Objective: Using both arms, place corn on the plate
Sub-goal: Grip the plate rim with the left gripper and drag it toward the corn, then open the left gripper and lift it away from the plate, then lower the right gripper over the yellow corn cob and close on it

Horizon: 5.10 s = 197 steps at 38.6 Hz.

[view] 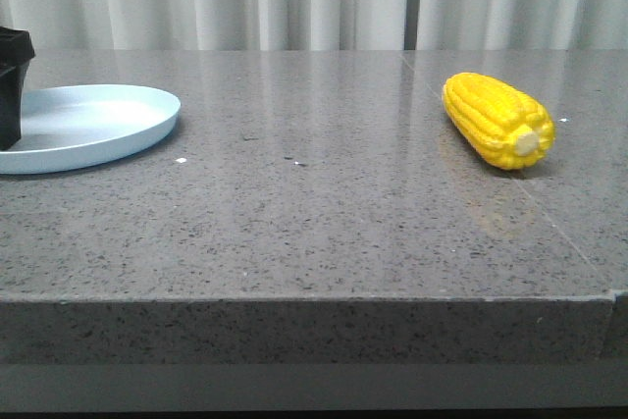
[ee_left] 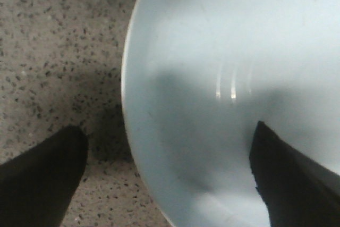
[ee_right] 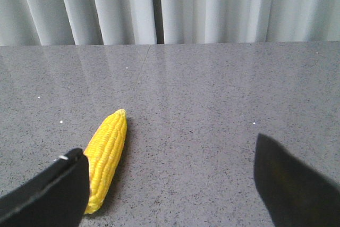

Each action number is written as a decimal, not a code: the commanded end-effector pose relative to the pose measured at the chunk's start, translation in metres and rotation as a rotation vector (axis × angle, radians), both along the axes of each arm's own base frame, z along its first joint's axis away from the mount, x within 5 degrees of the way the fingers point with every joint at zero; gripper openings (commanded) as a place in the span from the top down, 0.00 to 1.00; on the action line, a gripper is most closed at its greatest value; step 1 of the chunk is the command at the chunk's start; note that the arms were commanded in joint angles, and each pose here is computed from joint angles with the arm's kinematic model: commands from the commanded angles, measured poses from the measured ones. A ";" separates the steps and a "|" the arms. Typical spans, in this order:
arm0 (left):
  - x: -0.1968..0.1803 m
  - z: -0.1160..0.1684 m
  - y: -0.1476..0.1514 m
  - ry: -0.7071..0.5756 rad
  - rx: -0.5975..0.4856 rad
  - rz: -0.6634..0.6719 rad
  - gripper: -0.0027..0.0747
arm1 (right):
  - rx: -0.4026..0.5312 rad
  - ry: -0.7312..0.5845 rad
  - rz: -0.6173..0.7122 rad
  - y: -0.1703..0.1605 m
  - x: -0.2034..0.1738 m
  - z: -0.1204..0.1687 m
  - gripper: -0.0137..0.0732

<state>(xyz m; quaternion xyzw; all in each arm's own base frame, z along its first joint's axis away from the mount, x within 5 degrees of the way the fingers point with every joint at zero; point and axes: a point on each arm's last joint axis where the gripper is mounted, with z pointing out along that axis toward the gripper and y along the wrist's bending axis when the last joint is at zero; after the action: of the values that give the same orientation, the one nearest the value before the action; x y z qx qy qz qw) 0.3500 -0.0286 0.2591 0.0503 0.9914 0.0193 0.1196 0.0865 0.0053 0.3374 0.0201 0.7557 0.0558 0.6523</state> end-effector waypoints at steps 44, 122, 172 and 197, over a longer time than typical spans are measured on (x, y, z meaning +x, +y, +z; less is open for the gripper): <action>-0.019 0.106 -0.046 -0.282 -0.342 -0.054 0.99 | -0.002 -0.095 -0.017 -0.002 0.001 0.017 0.10; -0.209 0.123 0.016 -0.989 -0.082 -0.030 0.99 | -0.002 -0.095 -0.017 -0.002 0.001 0.017 0.10; -0.321 0.054 0.030 -1.391 -0.119 -0.054 0.99 | 0.121 0.232 0.038 0.005 0.084 0.032 0.16; -0.321 0.054 0.030 -1.391 -0.119 -0.054 0.99 | 0.217 0.767 0.250 0.070 0.235 -0.031 0.16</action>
<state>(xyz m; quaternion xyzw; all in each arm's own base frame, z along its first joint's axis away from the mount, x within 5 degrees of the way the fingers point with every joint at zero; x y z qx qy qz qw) 0.0300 0.0025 0.2989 0.0434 0.7148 -0.0066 0.6979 0.3172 0.0677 0.2914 0.0136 0.9436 0.1796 0.2779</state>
